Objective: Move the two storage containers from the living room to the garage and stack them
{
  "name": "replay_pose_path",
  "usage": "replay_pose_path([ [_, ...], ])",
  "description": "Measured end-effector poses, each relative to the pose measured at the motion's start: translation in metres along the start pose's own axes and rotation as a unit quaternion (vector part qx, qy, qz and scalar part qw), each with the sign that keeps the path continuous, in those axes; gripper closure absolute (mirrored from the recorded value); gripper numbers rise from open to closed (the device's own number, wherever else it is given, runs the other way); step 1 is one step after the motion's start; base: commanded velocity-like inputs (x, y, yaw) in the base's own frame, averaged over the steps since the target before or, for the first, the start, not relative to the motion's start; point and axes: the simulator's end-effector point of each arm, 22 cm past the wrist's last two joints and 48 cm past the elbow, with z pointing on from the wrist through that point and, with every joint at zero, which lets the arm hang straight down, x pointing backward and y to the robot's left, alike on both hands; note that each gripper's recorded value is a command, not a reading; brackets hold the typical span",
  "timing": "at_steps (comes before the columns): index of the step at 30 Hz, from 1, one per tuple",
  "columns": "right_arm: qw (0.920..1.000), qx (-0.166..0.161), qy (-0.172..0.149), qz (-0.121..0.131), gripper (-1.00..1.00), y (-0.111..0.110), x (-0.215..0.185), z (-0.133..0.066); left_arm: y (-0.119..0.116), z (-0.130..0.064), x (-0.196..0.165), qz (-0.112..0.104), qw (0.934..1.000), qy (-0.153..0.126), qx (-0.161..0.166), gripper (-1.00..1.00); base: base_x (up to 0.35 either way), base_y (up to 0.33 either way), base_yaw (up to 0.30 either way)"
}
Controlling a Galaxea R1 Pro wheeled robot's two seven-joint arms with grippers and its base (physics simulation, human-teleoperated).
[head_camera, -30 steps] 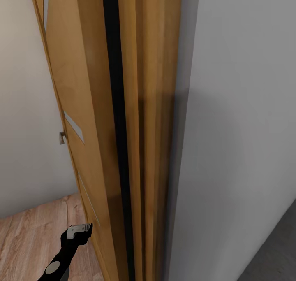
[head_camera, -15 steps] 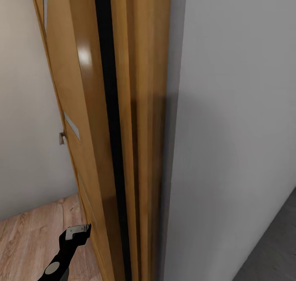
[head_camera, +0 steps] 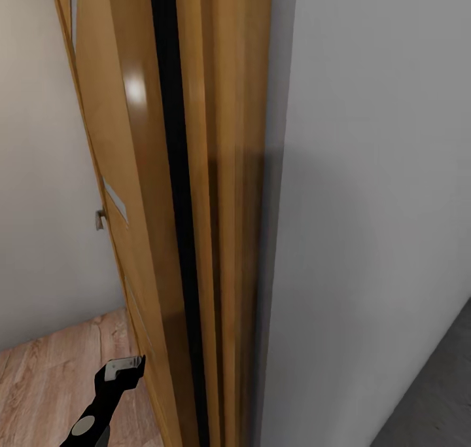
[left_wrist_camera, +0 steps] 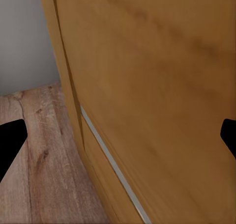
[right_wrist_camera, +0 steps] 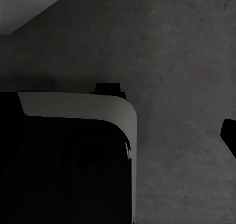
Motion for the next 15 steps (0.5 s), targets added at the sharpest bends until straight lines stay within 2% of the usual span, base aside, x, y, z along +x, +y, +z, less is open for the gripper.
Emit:
replay_pose_path([
  [10,1.0000,0.000,-0.002,0.000,-1.00,0.0002,-0.0017,-0.0001,0.0078,-0.0006,-0.0009,0.001,0.9998,-0.001,-0.018,-1.00,0.000,0.000,-0.106],
  [15,1.0000,0.000,-0.003,0.000,-1.00,0.0001,-0.0023,-0.0002,0.0095,-0.0010,-0.0014,0.000,0.9998,-0.002,-0.022,-1.00,0.000,0.000,-0.052],
])
